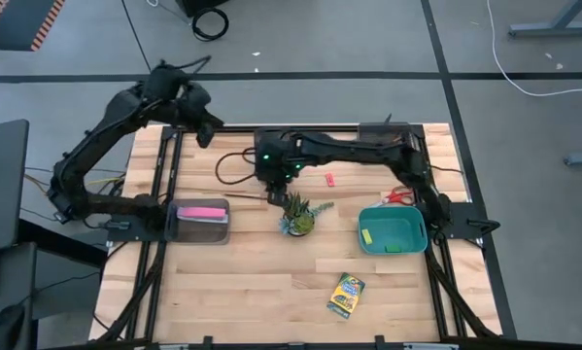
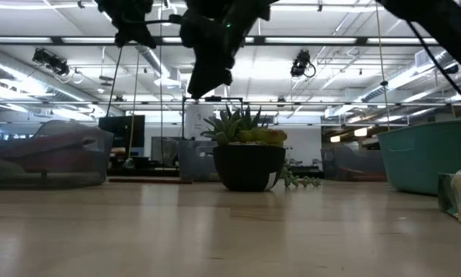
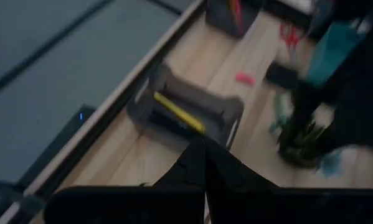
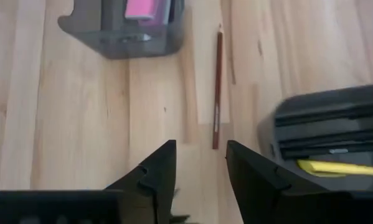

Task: Sort crayons/erasers/pens/pencils in bins
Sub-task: Put the brown pencil into the right black bin

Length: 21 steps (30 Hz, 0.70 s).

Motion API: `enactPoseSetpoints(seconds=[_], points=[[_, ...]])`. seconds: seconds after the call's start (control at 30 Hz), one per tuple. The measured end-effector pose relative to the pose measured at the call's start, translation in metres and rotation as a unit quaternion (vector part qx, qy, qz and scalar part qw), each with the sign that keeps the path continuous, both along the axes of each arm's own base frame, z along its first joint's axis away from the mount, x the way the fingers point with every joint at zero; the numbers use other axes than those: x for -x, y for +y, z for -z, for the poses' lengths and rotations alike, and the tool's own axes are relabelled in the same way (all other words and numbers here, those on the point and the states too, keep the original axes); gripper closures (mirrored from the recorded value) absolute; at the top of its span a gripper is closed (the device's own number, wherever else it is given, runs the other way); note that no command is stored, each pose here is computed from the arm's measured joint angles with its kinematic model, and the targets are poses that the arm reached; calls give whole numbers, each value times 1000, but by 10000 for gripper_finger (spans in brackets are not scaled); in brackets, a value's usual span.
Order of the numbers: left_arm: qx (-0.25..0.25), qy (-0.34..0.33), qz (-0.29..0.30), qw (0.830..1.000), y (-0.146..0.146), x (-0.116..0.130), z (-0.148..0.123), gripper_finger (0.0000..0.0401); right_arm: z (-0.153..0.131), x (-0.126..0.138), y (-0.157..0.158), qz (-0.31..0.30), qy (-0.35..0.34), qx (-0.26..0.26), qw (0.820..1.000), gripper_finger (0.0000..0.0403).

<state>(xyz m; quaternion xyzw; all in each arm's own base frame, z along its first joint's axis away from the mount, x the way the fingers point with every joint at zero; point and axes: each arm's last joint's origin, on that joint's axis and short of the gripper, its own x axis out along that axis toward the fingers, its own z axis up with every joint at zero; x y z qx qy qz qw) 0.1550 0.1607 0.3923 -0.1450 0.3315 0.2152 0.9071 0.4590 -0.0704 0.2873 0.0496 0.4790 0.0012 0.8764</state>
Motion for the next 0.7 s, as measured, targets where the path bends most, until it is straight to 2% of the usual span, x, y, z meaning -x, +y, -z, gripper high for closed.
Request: enactPoseSetpoints(seconds=[0.27,0.5,0.7], points=[[-55,-80,-15,995,-25,22,-30,400,22,-33,-1,-7,4,6,1000,261],[-62,-111,-26,992,-38,34,-40,398,57,-49,4,-34,34,18,999,262],[-61,-128,-32,989,-47,41,-44,395,98,-56,3,-19,83,26,996,262]])
